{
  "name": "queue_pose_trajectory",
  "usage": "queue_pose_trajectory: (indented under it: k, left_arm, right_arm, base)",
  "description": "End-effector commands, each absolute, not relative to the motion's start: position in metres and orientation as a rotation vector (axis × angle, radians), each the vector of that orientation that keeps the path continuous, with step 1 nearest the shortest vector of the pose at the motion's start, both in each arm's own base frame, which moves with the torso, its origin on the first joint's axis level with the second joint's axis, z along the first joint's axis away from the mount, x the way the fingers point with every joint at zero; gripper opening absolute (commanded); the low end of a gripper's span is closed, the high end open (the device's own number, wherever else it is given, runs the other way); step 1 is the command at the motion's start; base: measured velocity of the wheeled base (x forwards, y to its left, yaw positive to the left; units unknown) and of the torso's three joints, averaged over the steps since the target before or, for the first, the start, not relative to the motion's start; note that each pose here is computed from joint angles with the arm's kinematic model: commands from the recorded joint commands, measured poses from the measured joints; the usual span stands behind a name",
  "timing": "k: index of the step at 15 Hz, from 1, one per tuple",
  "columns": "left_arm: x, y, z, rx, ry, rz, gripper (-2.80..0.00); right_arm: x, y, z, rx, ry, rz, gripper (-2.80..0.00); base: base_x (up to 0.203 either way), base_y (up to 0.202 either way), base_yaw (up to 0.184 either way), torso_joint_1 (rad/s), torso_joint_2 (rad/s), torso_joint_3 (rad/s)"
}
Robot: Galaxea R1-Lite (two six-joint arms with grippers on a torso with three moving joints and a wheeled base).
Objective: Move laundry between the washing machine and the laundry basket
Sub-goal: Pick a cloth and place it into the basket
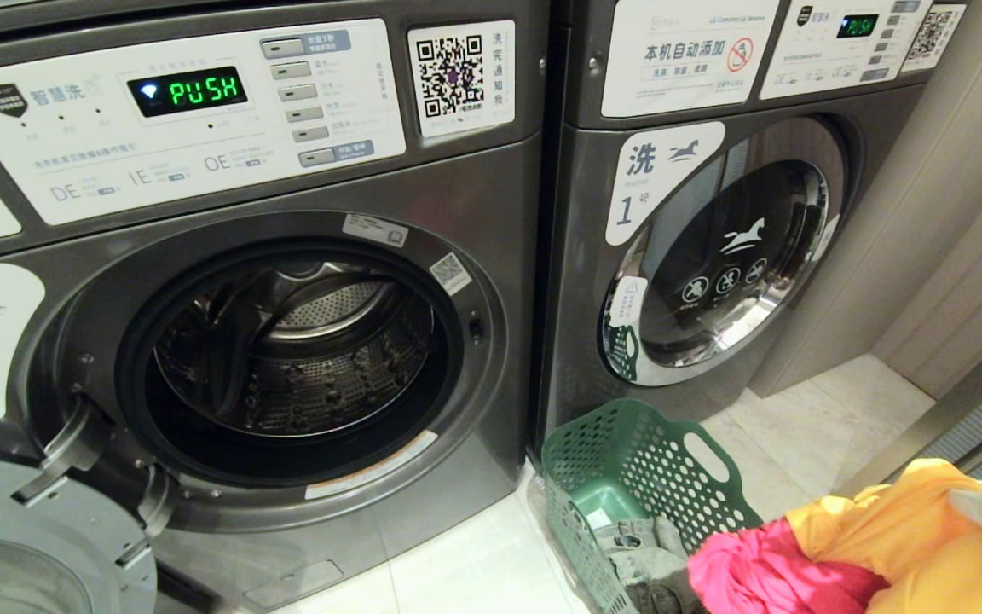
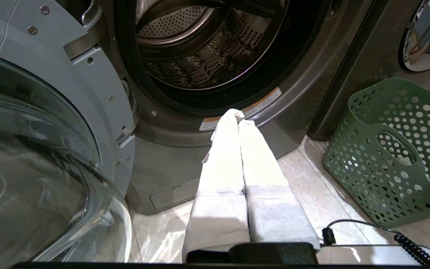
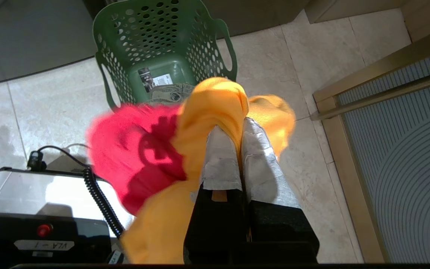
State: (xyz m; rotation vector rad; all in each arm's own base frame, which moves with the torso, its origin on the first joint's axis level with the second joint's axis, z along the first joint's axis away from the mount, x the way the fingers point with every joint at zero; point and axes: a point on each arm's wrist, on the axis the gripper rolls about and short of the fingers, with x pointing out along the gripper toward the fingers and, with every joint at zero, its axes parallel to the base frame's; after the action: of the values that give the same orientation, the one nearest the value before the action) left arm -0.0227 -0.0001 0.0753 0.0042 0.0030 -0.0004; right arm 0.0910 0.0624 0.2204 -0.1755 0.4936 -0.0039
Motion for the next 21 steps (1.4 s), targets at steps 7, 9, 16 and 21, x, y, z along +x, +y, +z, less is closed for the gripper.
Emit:
queue_pose_trajectory:
  k: [7, 9, 16, 21]
  left_arm:
    - [-0.023, 0.0, 0.075, 0.005, 0.003, 0.0, -2.8]
    - [-0.023, 0.0, 0.075, 0.006, 0.003, 0.0, -2.8]
    - [-0.023, 0.0, 0.076, 0.006, 0.002, 0.0, -2.8]
    - [-0.023, 0.0, 0.075, 0.006, 0.003, 0.0, -2.8]
  right_arm:
    - [0.169, 0.086, 0.208, -0.107, 0.523, -0.108, -2.8]
    - [0.192, 0.086, 0.198, -0.106, 0.539, -0.151, -2.8]
    - [0.256, 0.113, 0.154, -0.046, 0.524, -0.064, -2.8]
    - [0.268, 0.112, 0.137, -0.054, 0.556, -0.084, -2.8]
  base:
    - [0.0, 0.0, 0.0, 0.0, 0.0, 0.0]
    - [0.0, 0.0, 0.0, 0.0, 0.0, 0.0]
    - [0.0, 0.0, 0.0, 0.0, 0.0, 0.0]
    - [0.0, 0.0, 0.0, 0.0, 0.0, 0.0]
